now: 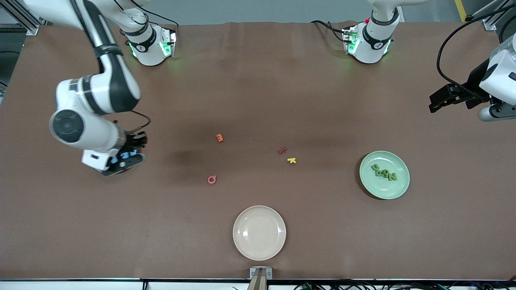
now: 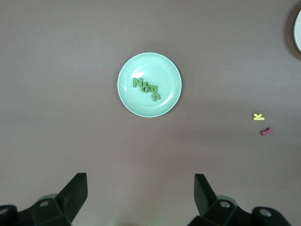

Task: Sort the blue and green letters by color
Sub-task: 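Carry the blue 9 onto the blue plate and open the right gripper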

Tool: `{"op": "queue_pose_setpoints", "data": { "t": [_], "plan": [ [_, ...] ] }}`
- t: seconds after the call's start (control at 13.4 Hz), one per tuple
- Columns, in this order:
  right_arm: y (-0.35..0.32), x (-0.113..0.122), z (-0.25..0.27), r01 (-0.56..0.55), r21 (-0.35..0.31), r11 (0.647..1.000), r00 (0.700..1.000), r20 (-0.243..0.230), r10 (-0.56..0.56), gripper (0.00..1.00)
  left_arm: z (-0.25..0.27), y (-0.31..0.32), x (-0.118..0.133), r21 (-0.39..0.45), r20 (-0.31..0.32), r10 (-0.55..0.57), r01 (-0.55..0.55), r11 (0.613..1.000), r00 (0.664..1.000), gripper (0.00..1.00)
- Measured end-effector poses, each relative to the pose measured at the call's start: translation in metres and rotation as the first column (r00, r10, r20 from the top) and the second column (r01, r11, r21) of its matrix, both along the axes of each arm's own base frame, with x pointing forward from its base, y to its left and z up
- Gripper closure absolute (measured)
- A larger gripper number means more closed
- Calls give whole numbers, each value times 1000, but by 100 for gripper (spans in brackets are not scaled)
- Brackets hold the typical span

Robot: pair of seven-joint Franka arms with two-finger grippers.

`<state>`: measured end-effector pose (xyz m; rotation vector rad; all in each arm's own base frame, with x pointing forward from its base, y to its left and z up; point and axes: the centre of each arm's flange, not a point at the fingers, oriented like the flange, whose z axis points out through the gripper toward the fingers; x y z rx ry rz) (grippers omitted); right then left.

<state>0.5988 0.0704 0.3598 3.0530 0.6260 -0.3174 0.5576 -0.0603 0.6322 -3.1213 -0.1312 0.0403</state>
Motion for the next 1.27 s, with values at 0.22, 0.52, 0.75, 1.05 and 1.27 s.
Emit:
{"op": "queue_pose_setpoints", "data": {
  "t": [0.22,0.52,0.75,1.05,1.27],
  "plan": [
    [-64,-1,-25,3,17,1000,999,40,-3,63,0,0,0,0,0,0,0,1000,1000,0],
    [-109,-18,-68,16,25,1000,995,100,-18,63,0,-1,0,0,1,-2,2,1000,1000,0],
    [-122,-24,-96,-4,31,1000,995,98,1,63,0,-1,0,0,0,-2,2,1000,1000,0],
    [-127,-37,-134,-6,35,999,996,91,3,63,-1,-2,0,0,0,-4,4,1000,1000,0],
    [-123,-55,-155,-10,38,999,996,88,6,63,-1,-2,0,0,-1,-4,4,1000,1000,0]
  ]
}}
